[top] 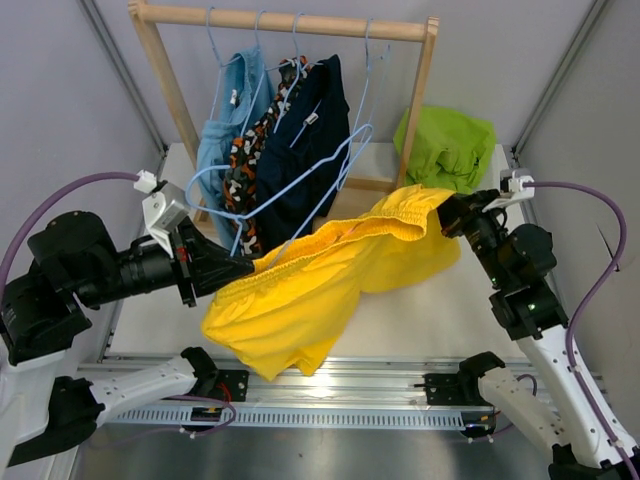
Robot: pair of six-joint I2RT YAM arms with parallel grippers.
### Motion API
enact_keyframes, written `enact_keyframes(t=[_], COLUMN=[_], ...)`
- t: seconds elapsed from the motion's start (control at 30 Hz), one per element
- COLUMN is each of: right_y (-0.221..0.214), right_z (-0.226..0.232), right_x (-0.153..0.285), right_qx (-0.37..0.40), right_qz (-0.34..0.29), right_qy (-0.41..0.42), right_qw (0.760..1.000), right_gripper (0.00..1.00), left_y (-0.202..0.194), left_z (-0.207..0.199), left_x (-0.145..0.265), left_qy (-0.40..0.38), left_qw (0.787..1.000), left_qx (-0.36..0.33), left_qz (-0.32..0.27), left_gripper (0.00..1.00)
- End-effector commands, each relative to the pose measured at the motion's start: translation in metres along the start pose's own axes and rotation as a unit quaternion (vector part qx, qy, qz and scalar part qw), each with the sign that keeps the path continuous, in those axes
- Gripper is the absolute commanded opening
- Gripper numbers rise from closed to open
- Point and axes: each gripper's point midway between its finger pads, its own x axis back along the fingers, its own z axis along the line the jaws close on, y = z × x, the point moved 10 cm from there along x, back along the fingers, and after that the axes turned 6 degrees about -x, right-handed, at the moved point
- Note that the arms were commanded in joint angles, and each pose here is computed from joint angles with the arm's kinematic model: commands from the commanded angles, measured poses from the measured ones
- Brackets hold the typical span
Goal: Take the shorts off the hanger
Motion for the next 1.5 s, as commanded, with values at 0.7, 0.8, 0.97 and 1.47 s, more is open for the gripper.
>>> enact_keyframes(t=[0.7, 0.8, 0.97, 1.47], right_y=[0.073, 0.137, 0.190, 0.209], right_z=[0.100, 0.094, 0.052, -0.067], right_x=[0.010, -0.015, -0.098, -0.273], right_qx=[0.112, 0.131, 0.140, 0.121], right_qz=[-0.037, -0.094, -0.145, -0.272], right_qy=[0.030, -0.016, -0.057, -0.087], right_qw=[0.993, 0.987, 0.978, 0.951], right_gripper=[0.00, 0.00, 0.00, 0.00], left_y=[-0.036, -0.055, -0.076, -0.087], left_z=[0.058, 0.052, 0.049, 0.060], left_x=[-0.090, -0.069, -0.053, -0.068], left_qy=[0.196, 0.202, 0.211, 0.228], left_qw=[0.979, 0.977, 0.973, 0.970], left_qx=[0.045, 0.067, 0.085, 0.063], left_qz=[0.031, 0.031, 0.041, 0.063], left_gripper=[0.00, 0.00, 0.00, 0.00])
